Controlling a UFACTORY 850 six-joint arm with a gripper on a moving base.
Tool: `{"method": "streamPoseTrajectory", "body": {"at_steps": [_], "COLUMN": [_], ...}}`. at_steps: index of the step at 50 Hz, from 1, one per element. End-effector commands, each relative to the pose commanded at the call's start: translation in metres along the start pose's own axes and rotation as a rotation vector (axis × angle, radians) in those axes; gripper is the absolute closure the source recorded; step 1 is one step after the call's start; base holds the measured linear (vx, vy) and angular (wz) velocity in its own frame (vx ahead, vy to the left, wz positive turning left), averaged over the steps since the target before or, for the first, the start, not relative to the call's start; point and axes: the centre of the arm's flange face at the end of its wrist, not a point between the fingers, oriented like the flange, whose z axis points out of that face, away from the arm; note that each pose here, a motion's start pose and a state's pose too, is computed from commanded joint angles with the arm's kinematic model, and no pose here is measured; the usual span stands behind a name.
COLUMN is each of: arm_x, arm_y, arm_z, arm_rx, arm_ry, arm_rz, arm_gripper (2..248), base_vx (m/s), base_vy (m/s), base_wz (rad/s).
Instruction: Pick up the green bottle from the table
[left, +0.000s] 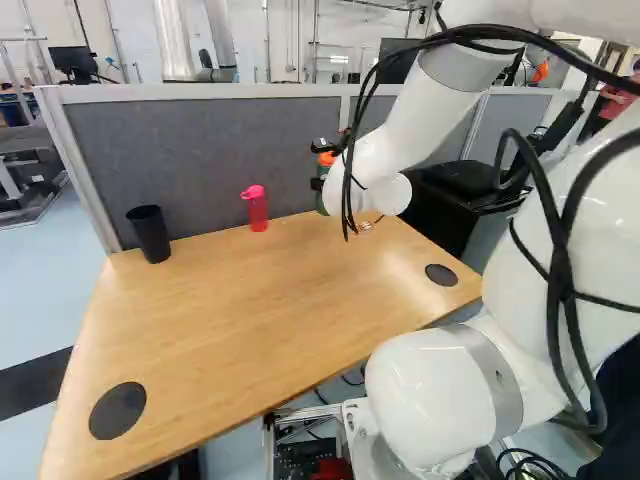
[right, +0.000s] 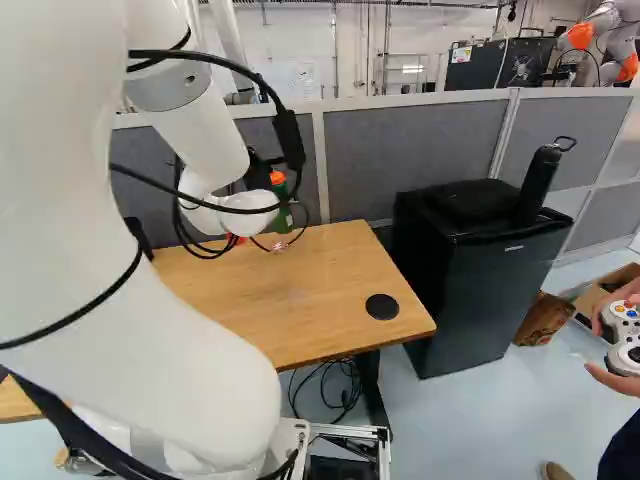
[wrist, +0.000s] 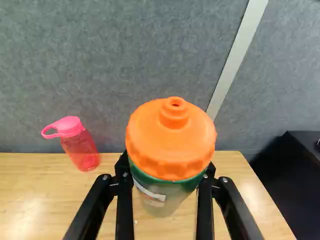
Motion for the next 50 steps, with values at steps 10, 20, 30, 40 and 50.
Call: {"method": "streamPoseTrajectory", "body": {"at_steps": [10,20,30,40,50], "arm_x": [-0.007,-0.015,-0.022,-0.024,-0.031], "arm_y": [-0.006,-0.011,-0.016,-0.015,-0.013], "arm_z": [-0.019,-0.038,-0.053,-0.054,-0.057], "arm_rx": [0.006,0.013,0.018,0.014,0.000], "arm_ry": [0.005,0.012,0.019,0.018,0.015], "arm_rz": [-0.003,-0.006,-0.008,-0.004,0.010], "arm_gripper": [137,137,137,137,137], "base_vx": [0.000,0.000,0.000,0.000,0.000], "base_vy": [0.000,0.000,0.000,0.000,0.000], "base_wz": [0.000,0.000,0.000,0.000,0.000]}}
